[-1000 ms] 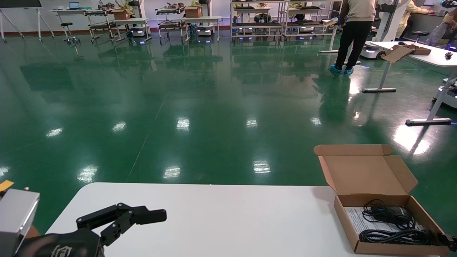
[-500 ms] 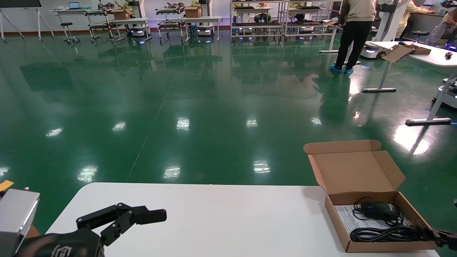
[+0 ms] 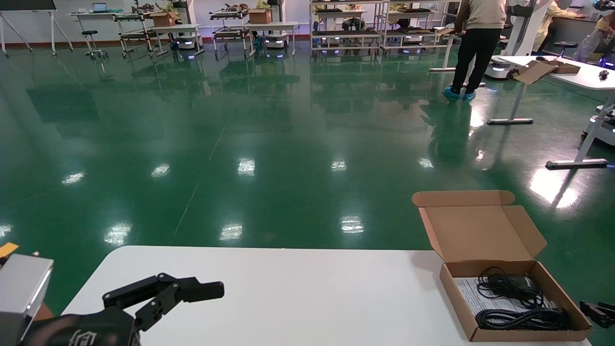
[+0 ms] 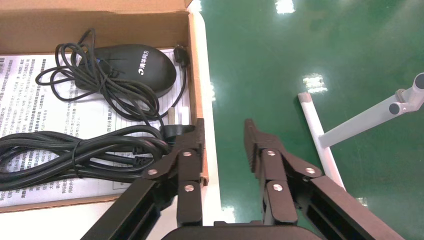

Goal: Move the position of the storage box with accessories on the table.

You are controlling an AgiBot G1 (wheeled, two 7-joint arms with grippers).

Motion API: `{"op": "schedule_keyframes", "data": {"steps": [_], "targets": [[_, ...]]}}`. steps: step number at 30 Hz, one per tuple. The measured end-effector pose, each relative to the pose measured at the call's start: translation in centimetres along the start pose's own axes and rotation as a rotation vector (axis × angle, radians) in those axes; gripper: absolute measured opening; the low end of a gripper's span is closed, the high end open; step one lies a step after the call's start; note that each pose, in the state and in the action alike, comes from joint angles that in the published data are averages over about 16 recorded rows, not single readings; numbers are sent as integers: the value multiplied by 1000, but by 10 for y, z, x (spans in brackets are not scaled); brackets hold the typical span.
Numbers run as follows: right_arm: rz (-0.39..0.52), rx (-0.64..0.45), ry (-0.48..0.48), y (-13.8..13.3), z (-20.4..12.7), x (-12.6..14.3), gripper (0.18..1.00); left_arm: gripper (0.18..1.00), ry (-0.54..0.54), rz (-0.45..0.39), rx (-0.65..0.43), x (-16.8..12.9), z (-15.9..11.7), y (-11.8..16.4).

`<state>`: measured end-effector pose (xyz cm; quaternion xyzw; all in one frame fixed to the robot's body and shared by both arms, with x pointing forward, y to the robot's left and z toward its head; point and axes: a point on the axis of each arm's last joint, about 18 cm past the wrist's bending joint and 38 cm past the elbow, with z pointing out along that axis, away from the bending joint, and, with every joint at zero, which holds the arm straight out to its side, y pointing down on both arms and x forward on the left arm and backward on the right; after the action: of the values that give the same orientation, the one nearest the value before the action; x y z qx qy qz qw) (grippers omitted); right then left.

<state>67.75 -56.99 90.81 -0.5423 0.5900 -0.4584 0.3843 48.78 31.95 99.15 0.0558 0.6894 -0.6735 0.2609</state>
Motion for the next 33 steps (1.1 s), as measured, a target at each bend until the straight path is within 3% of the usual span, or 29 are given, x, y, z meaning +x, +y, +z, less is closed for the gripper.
{"op": "schedule_keyframes", "data": {"steps": [11, 20, 33], "targets": [[30, 23, -10, -8, -6, 4, 506, 1000, 0, 0, 0, 0, 0, 0], [70, 65, -39, -26, -17, 9, 725, 1000, 0, 0, 0, 0, 0, 0], [153, 152, -181, -69, -47, 5, 940, 1000, 0, 0, 0, 0, 0, 0]]}}
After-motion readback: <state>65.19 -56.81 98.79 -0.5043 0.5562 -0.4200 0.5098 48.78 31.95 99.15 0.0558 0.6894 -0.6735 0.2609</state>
